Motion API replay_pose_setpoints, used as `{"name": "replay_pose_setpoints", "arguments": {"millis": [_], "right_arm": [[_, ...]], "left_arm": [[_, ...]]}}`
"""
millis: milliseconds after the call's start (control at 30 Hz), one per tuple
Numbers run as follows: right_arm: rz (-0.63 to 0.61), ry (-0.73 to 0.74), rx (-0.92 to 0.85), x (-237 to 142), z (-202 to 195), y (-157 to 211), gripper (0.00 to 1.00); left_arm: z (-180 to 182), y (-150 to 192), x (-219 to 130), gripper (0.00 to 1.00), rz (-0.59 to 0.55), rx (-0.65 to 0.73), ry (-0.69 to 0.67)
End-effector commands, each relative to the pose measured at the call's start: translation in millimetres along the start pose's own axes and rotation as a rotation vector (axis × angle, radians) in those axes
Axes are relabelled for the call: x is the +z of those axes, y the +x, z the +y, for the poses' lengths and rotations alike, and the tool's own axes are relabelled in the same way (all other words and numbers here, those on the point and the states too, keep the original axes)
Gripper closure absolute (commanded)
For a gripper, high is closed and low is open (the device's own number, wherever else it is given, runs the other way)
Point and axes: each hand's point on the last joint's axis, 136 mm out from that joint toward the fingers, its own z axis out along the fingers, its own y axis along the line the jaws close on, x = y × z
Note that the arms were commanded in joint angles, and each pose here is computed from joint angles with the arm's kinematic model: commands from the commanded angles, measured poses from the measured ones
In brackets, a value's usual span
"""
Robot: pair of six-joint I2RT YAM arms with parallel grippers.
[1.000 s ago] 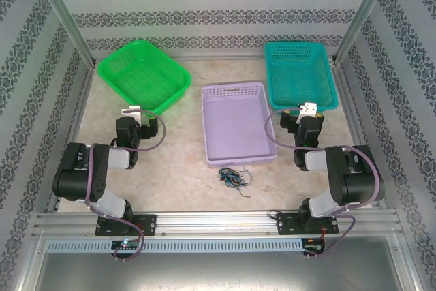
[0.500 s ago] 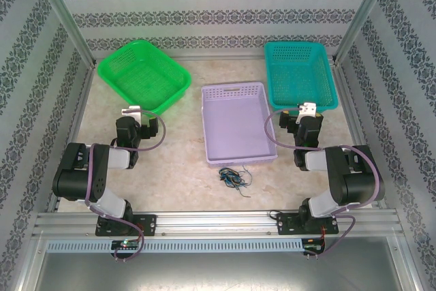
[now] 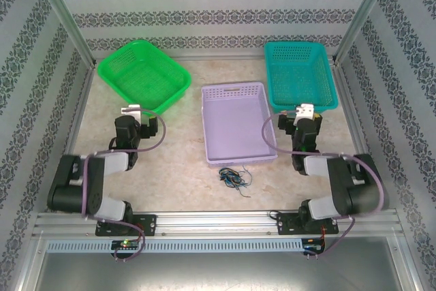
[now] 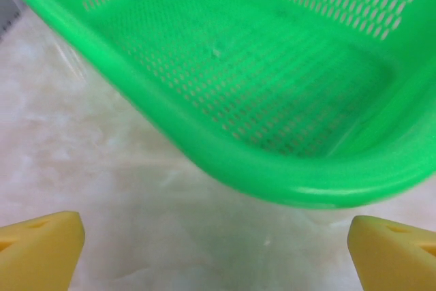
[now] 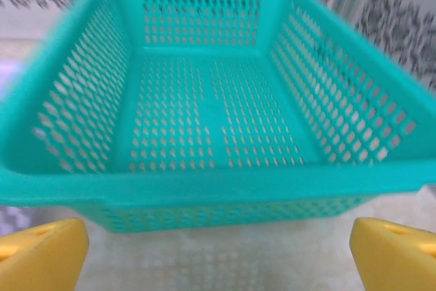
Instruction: Untangle the cables
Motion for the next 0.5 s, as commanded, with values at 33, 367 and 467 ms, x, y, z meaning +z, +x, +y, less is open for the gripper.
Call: {"name": "replay_pose_setpoints", "arguments": {"millis": [33,367,467], "right_arm": [[-0.193,0.165,-0.011,-39,-17,-73,0.02],[-0.048,-0.102,0.692,-134,-7,-173,0.02],[0.330,-0.184,0.564,-155,33,-133,0.02]], "left_arm": [[19,-62,-54,0.00,-0.161,-0.050,-0.083],[76,-106,-161,0.01,-0.093,-0.737,-0.338],[45,-111,-151,0.00,0.036,-0.757,-0.181]]}}
